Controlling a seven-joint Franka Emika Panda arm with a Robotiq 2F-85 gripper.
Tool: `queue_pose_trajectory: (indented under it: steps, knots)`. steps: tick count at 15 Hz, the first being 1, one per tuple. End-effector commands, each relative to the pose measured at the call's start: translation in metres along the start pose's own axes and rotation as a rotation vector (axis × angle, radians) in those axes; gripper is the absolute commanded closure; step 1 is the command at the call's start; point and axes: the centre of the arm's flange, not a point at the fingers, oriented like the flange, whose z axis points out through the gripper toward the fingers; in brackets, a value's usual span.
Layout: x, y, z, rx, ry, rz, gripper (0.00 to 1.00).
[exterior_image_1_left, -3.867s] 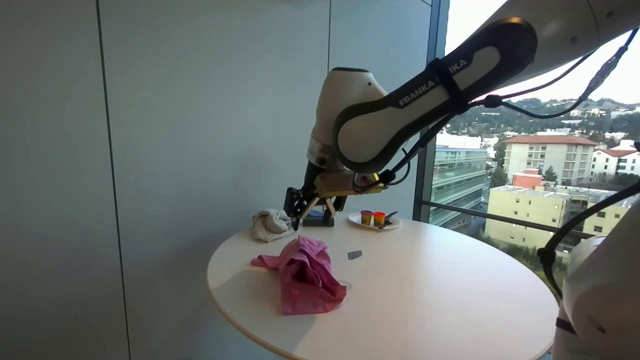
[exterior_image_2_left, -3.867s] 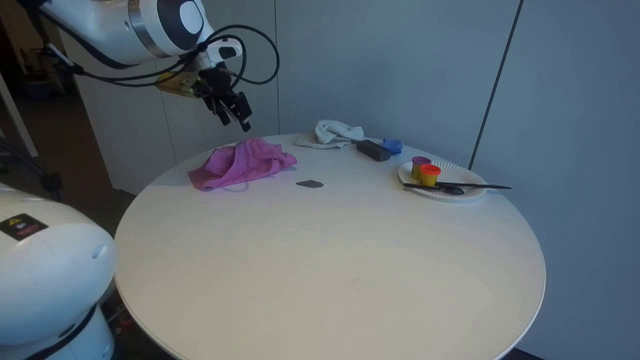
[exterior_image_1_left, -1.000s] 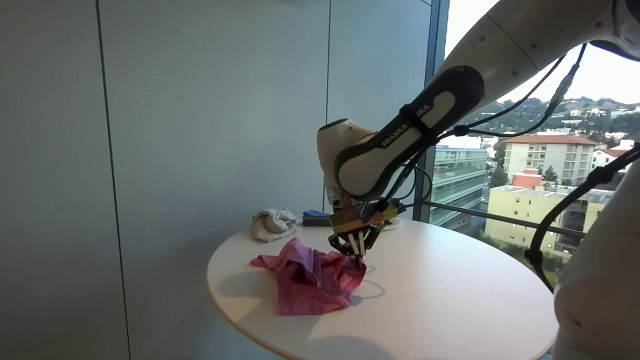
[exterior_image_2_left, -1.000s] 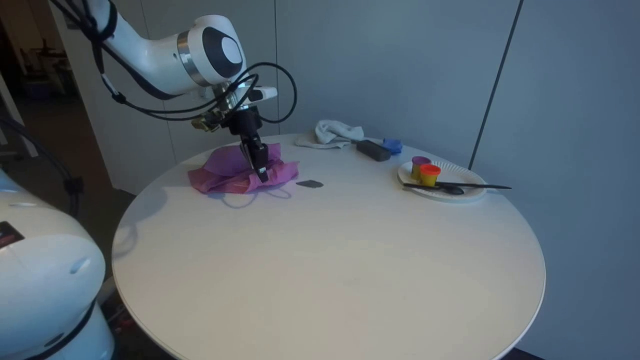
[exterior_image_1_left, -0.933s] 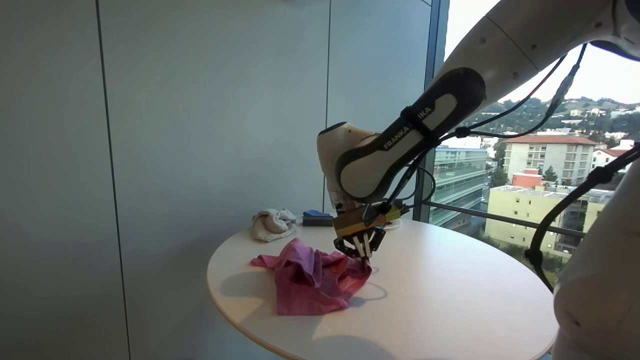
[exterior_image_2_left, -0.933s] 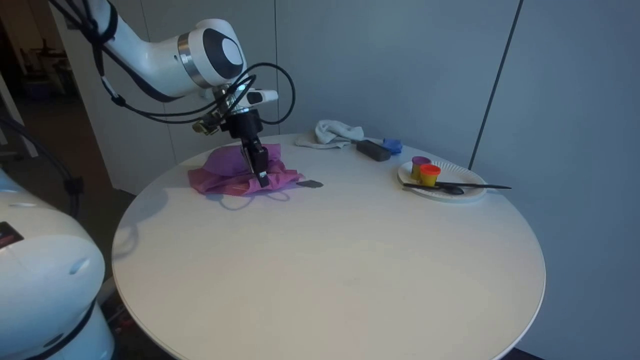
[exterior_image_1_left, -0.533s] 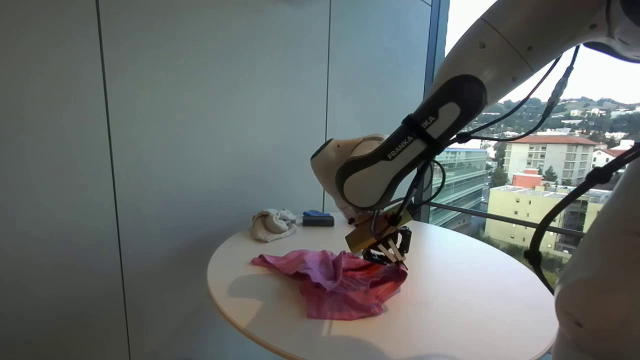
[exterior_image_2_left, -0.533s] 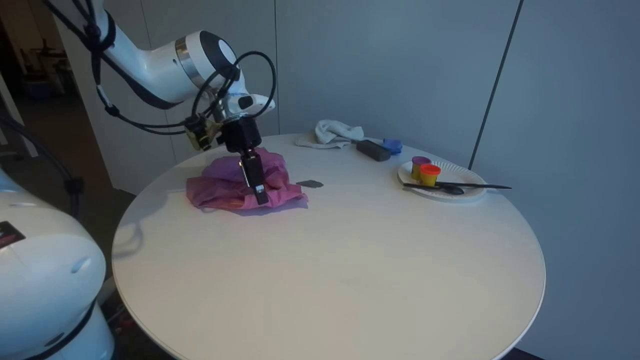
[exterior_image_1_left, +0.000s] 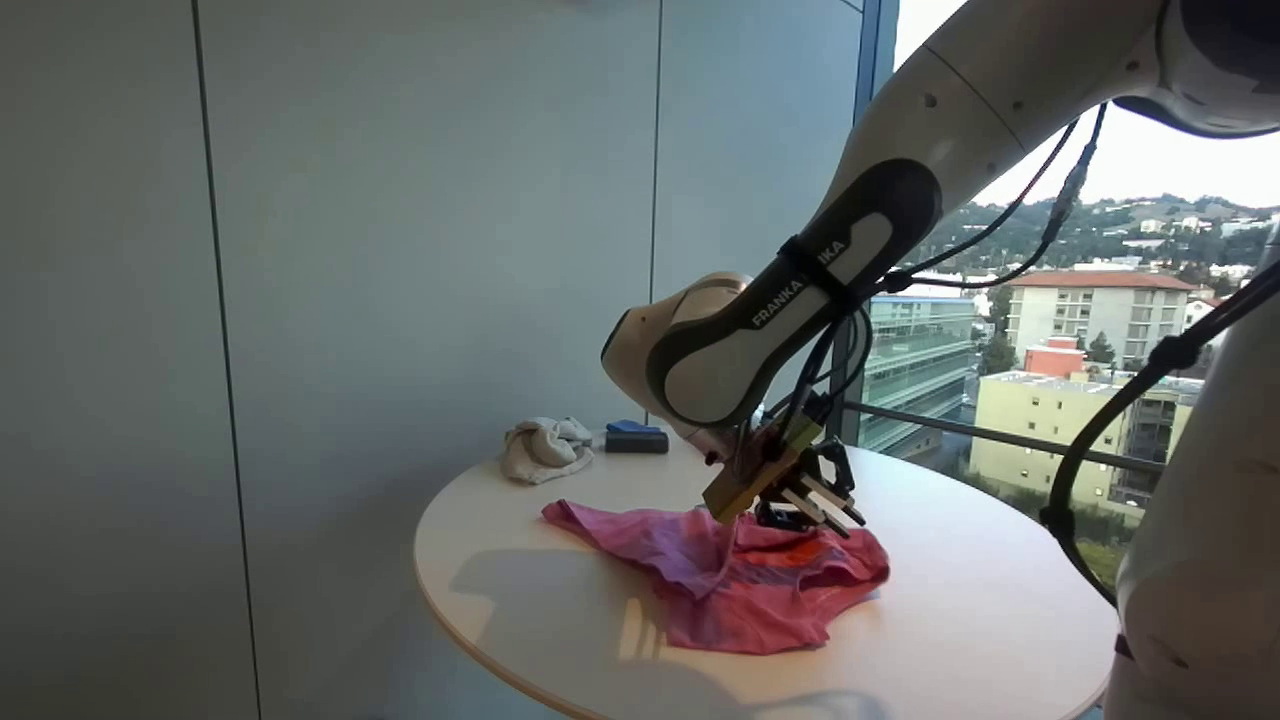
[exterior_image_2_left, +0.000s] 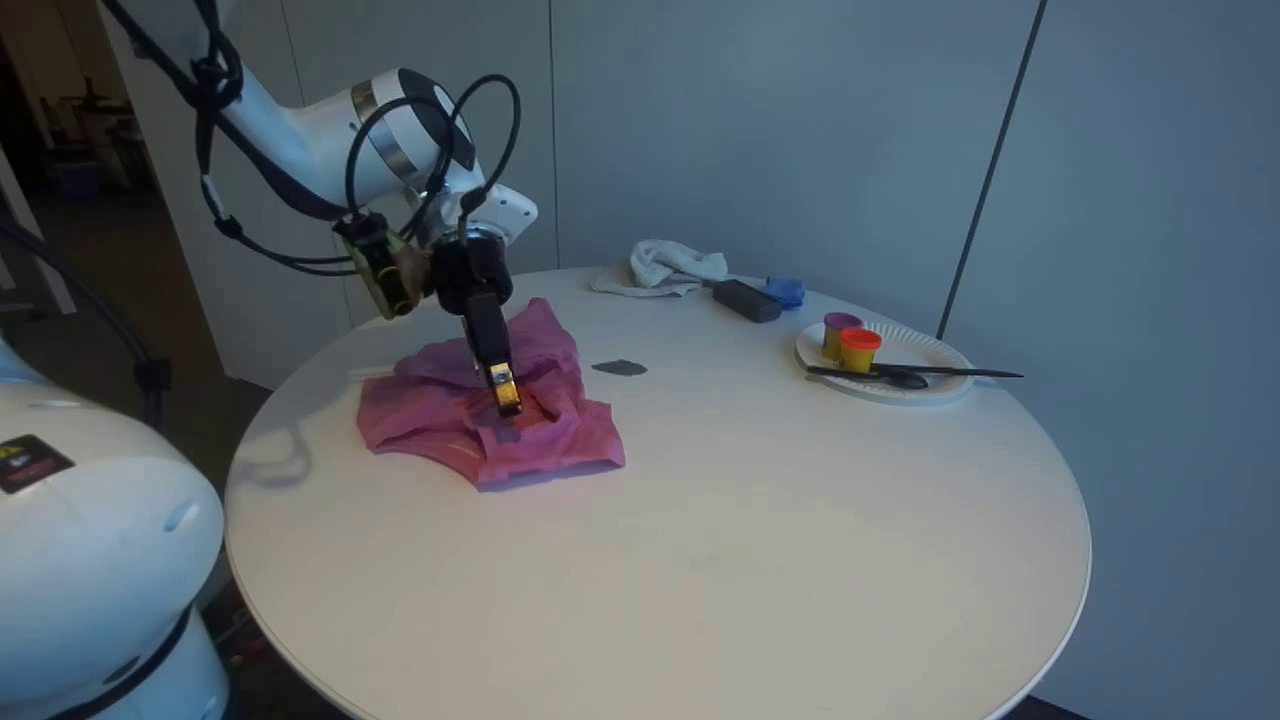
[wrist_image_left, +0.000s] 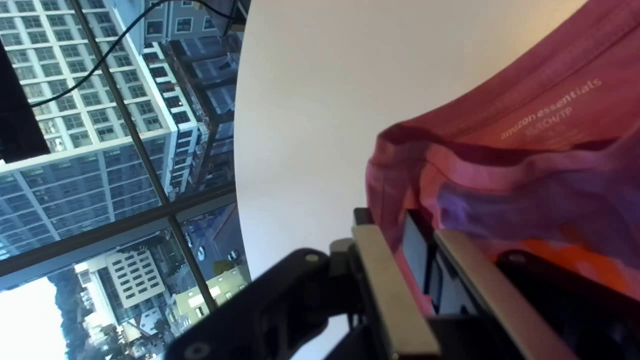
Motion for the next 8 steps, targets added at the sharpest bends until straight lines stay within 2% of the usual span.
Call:
queue_pose_trajectory:
  steps: [1,4,7,8]
  knots:
    - [0.003,0.0,-0.033,0.187,0.057,-0.022,0.46]
    - [-0.002,0.007,-0.072,0.335,0.126,-0.016,0.24]
    - [-0.004,0.002,-0.098,0.502,0.117,0.003,0.01]
    - [-0.004,0.0,-0.104,0.557,0.106,0.011,0.0]
